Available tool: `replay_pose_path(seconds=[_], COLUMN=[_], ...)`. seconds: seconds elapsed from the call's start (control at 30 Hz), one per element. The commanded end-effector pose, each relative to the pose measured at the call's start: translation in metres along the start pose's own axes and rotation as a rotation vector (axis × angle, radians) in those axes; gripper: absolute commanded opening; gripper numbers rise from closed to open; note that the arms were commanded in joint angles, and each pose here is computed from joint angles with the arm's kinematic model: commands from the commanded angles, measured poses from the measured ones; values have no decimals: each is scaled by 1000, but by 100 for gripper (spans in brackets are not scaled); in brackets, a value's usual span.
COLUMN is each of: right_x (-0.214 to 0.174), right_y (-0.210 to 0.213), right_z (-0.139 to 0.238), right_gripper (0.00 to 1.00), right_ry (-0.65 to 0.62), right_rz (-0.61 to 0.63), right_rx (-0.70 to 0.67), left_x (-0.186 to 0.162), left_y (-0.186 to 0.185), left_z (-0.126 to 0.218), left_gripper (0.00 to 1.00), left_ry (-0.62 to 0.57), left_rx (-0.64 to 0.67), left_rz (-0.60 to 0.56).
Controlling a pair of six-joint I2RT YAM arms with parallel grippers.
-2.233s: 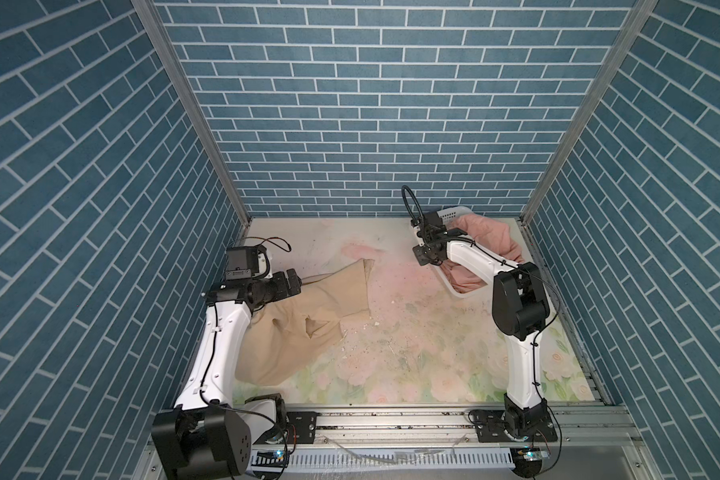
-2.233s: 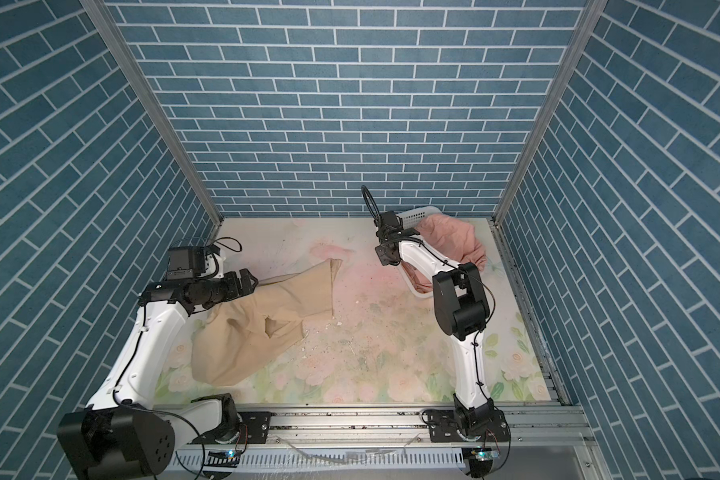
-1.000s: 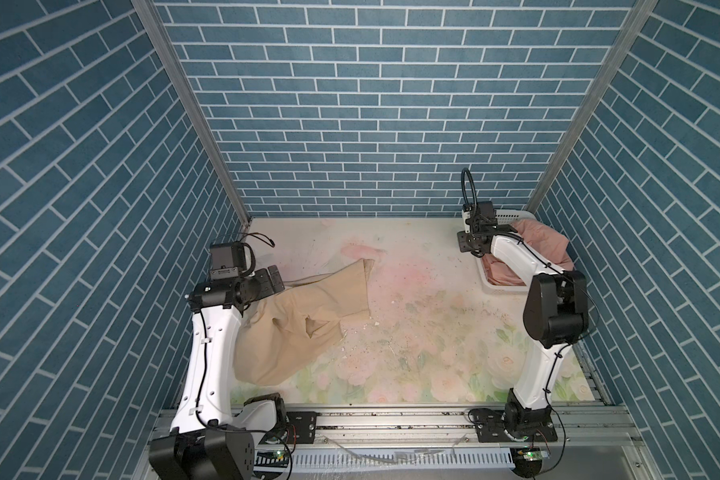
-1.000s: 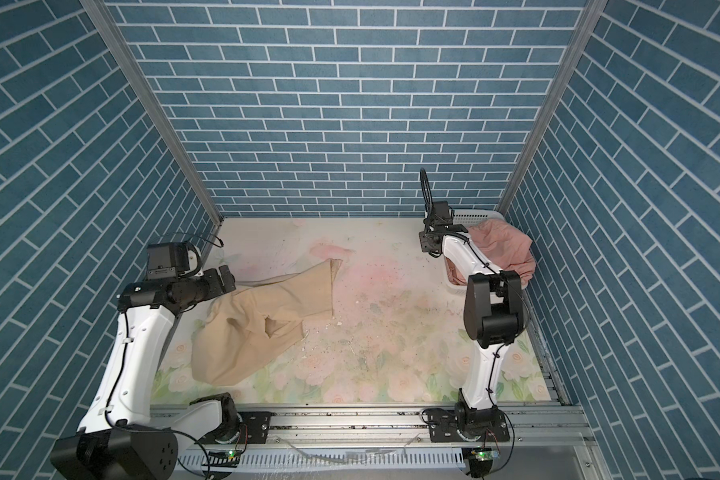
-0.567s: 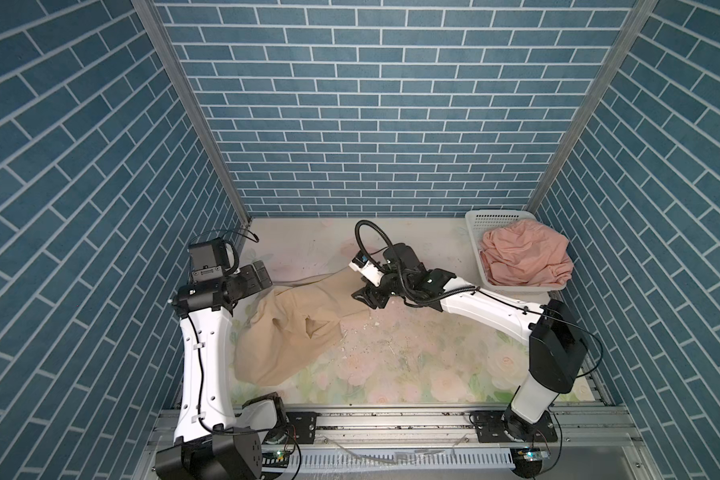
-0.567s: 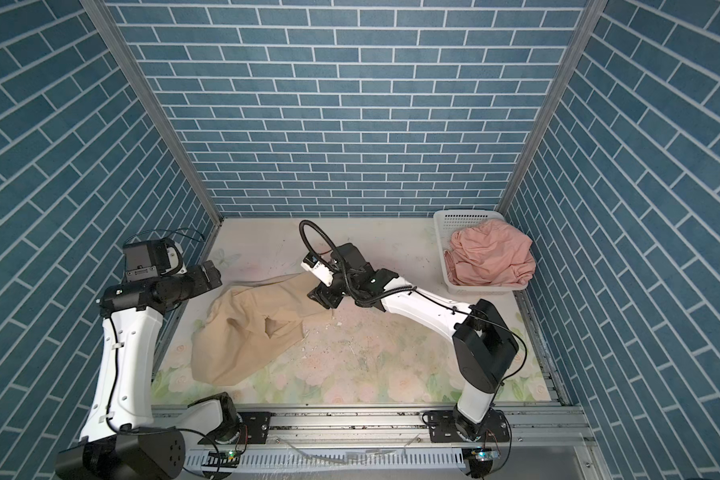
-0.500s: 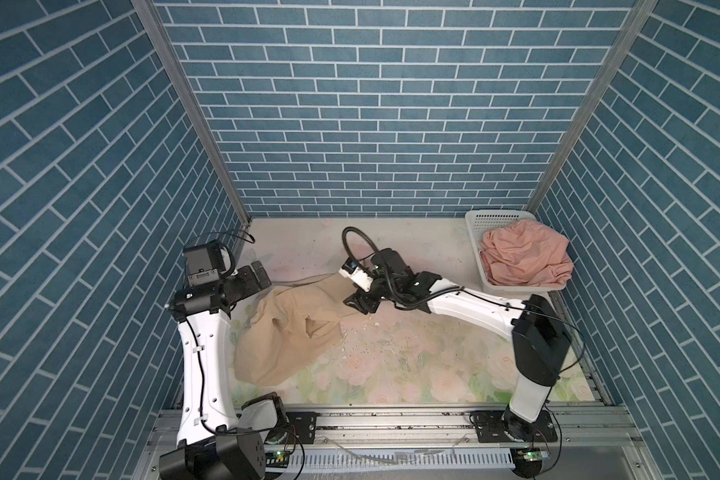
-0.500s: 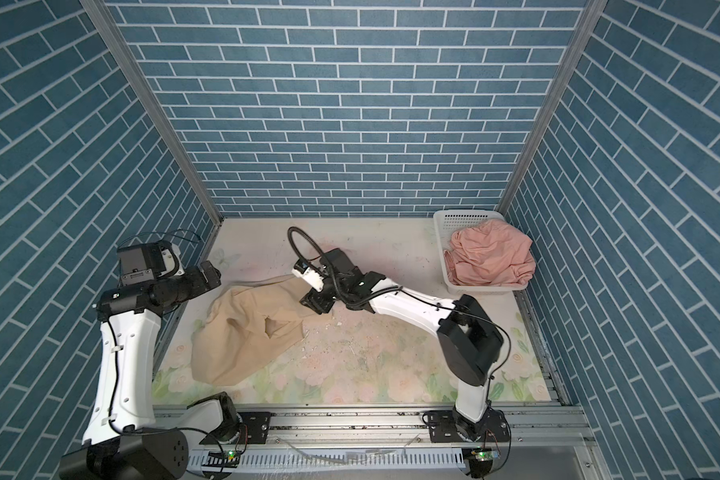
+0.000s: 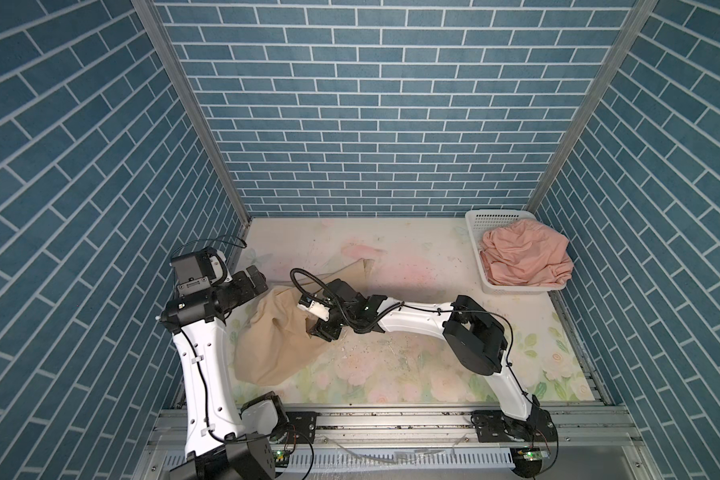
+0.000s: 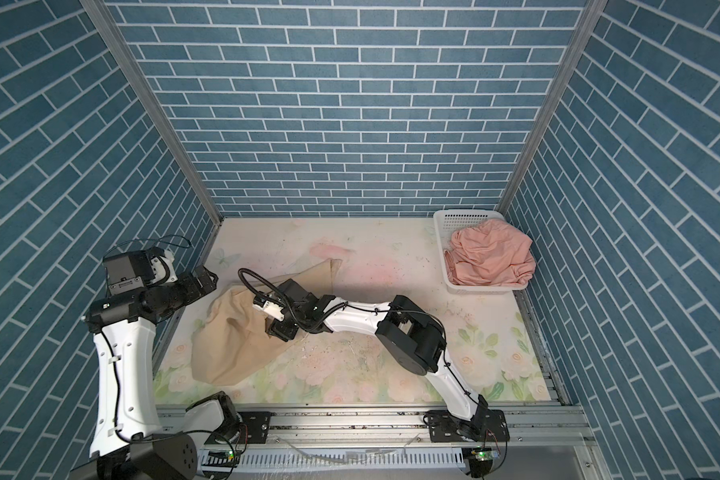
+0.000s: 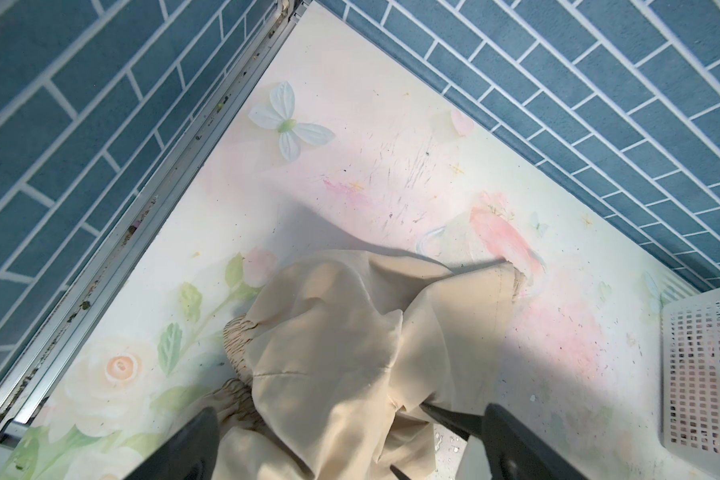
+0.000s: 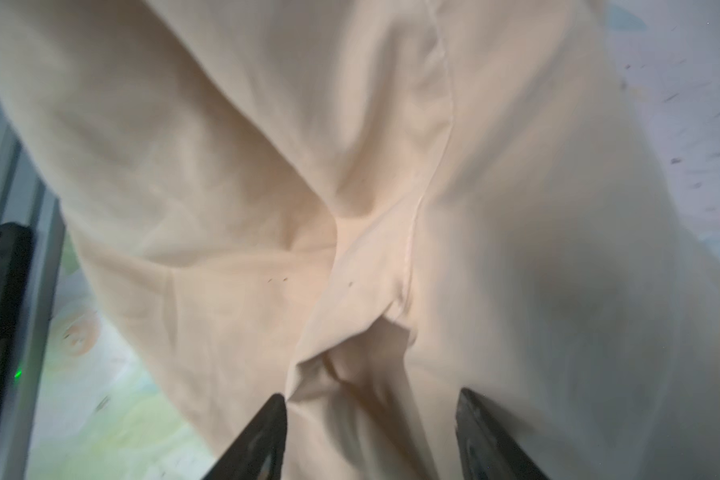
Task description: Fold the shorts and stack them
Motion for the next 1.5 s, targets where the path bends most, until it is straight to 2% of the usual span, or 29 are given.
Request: replay_pose_path(seconds=[0.0, 0.13, 0.23, 0.3, 0.4, 0.43, 0.57, 0.8, 1.0, 1.03, 1.13, 1.2, 1.3, 1.4, 1.47], right_x=[1, 2, 2, 7, 15, 17, 13, -40, -58, -57, -48, -37, -22, -7, 0], right_y=[-3, -13, -18, -22, -38, -48, -85, -137, -181, -186, -185, -173, -139, -82, -41], right_z=[-20, -36, -42, -39, -17, -6, 54, 134, 196, 204, 225, 240, 248, 224, 199], right_gripper=[65, 64, 54, 41, 7, 0, 0, 0, 0, 10, 33, 40, 44, 45, 46], right_ry=[-37, -29, -25, -42, -72, -87, -132, 32, 68, 72, 57, 18, -29, -44, -66], right_rz=[29, 34, 32, -3, -114, -165, -299, -411, -547, -553, -510, -464, -341, -169, -95], right_rx=[-67, -152, -161, -142, -99, -95, -146, -318, -492, -528, -600, -585, -525, -416, -310], left_x=[-6, -9, -9, -10, -9, -10, -13, -13, -16, -16, -13, -11, -7, -3, -1], left_y=[0, 1, 1, 2, 0, 0, 0, -1, -8, -11, -15, -15, -8, 4, 7], left_z=[3, -1, -2, -3, -7, -9, -18, -27, -43, -45, -46, -45, -46, -53, -55], left_gripper=[100, 100, 100, 100, 100, 100, 100, 100, 100, 100, 100, 100, 100, 100, 100], left_ry=[20, 37, 43, 53, 68, 78, 95, 86, 120, 129, 125, 113, 112, 144, 154], left_rx=[-15, -19, -23, -20, -58, -73, -113, -149, -160, -156, -159, -150, -67, -52, -60], left_rz=[-9, -12, -15, -16, -40, -45, -42, -31, -55, -71, -89, -89, -98, -57, -38])
Point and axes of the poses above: each gripper's point midway between its finger pads, its own z axis back along the fingers, its own y axis along the line the jaws close on, x = y × z, the point moved 10 cm from there along z, back along the fingers, and after that the axes turned 14 degrees about -z, right-handed, at the moved point
